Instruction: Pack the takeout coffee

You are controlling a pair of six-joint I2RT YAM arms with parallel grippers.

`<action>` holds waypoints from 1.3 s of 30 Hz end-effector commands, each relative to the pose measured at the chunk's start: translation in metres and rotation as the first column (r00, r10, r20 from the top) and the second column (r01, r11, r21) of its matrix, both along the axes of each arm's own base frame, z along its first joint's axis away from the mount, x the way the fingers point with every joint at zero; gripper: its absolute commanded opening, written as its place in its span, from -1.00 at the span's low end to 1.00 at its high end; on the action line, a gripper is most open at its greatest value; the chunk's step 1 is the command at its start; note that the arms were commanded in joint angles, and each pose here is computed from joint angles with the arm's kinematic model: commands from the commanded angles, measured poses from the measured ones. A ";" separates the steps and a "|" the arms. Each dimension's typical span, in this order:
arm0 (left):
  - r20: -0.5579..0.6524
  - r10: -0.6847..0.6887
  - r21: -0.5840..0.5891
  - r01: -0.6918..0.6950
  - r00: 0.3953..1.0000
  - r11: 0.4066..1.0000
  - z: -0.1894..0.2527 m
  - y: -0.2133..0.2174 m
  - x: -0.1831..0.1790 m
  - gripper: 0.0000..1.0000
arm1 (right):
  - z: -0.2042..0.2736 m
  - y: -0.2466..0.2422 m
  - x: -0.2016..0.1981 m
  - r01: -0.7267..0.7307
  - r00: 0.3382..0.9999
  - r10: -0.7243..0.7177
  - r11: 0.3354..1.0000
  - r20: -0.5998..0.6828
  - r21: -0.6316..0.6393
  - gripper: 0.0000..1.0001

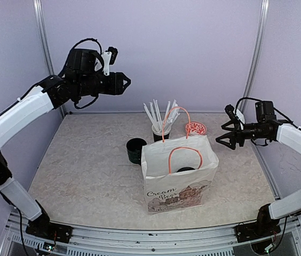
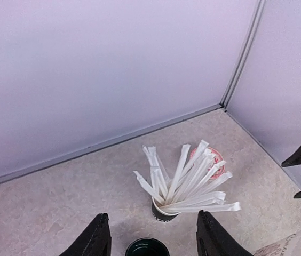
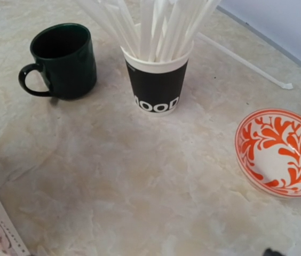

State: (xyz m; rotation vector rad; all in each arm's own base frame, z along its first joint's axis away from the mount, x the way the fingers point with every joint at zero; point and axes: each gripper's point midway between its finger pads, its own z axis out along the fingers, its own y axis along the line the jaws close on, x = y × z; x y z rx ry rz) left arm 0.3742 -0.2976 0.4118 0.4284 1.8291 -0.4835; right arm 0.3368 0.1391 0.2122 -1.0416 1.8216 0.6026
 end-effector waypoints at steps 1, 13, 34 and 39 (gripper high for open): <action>-0.095 -0.041 -0.076 0.034 0.995 0.997 -0.050 -0.019 0.045 0.08 | -0.005 0.001 0.003 -0.007 1.000 0.007 1.000 -0.006 -0.008 0.80; -0.254 -0.051 -0.165 0.009 0.966 0.986 -0.140 -0.049 0.132 0.02 | -0.013 0.001 0.004 -0.010 1.000 0.010 1.000 -0.028 -0.014 0.79; -0.252 -0.034 -0.195 -0.016 0.967 0.981 -0.157 -0.056 0.155 -0.39 | -0.020 0.004 0.005 -0.023 0.999 0.022 0.999 -0.048 -0.024 0.78; -0.246 -0.044 -0.202 -0.007 0.968 0.979 -0.156 -0.058 0.155 -0.58 | -0.019 0.004 0.005 -0.023 0.999 0.022 0.999 -0.046 -0.027 0.79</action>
